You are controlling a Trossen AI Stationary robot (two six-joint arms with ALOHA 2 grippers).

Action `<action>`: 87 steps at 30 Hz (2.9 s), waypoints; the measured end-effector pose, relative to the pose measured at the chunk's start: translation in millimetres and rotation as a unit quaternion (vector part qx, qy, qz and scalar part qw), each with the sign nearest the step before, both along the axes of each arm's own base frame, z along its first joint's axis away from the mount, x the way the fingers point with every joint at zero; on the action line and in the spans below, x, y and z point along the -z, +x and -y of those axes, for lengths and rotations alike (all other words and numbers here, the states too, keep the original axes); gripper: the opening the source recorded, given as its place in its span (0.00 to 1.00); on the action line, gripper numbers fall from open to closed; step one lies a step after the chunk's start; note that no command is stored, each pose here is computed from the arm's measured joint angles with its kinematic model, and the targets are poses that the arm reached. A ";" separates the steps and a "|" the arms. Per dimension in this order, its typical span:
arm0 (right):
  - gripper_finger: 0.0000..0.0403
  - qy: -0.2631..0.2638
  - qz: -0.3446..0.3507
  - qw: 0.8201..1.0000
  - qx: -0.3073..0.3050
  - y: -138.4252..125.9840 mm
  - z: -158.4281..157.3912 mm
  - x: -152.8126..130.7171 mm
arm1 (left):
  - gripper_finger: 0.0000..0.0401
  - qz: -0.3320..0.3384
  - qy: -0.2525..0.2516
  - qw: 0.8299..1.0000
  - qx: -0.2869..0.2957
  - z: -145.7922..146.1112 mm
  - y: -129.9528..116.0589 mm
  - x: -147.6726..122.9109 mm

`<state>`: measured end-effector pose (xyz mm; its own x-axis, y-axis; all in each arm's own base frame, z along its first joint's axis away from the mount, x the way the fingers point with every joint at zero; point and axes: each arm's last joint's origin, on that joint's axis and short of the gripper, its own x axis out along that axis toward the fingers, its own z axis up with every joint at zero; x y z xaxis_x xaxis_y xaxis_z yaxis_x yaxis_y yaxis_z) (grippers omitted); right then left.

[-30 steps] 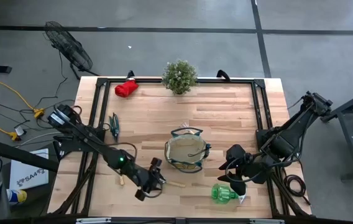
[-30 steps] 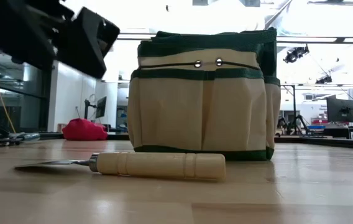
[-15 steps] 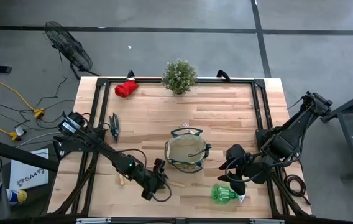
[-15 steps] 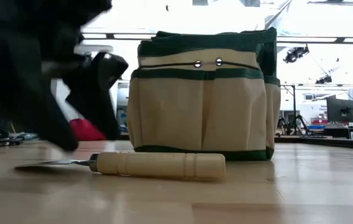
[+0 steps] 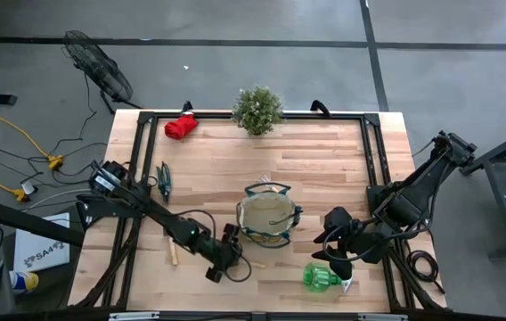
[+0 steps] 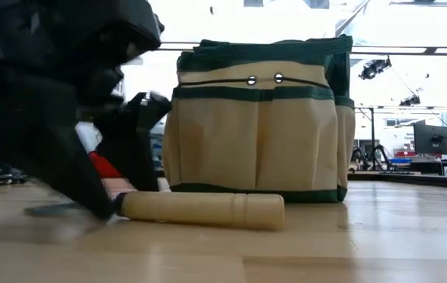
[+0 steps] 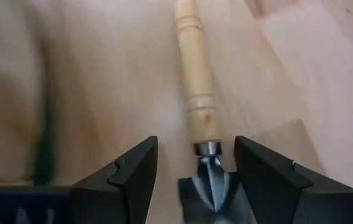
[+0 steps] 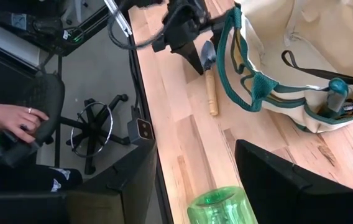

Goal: Pick & Place Garden tools in Gardening bag
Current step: Put the right brown trowel into the brown gardening bag

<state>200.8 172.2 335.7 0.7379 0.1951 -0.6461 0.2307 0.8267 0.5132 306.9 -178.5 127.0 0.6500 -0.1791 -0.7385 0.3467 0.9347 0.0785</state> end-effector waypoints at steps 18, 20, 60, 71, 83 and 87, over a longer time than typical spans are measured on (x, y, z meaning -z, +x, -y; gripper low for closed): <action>0.52 0.000 0.000 1.000 0.000 0.0 0.1 0.0 | 0.14 -0.036 -0.033 0.999 0.023 3.0 -1.2 8.3; 0.52 0.000 0.000 1.000 0.000 0.0 0.0 0.0 | 0.12 -0.037 -0.037 0.998 0.020 3.1 -1.3 7.9; 0.52 -0.128 0.255 0.938 0.197 17.2 3.3 -38.2 | 0.14 0.320 0.172 0.849 -0.383 19.0 43.3 -243.3; 0.52 -0.073 0.349 0.860 0.366 28.5 6.4 -66.6 | 0.14 0.342 0.225 0.816 -0.407 0.8 56.2 -264.2; 0.52 -0.040 0.357 0.812 0.461 47.1 -0.2 -56.6 | 0.14 0.314 0.299 0.810 -0.396 -4.8 57.7 -264.7; 0.52 -0.016 0.367 0.809 0.459 55.0 8.4 -56.7 | 0.14 0.309 0.311 0.810 -0.390 -4.8 57.7 -264.5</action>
<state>255.7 163.8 392.3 0.7498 -0.6607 0.0373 0.3977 0.4950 0.7725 364.5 -173.7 391.5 0.6664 0.7453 -0.0197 -0.6145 0.5640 0.5517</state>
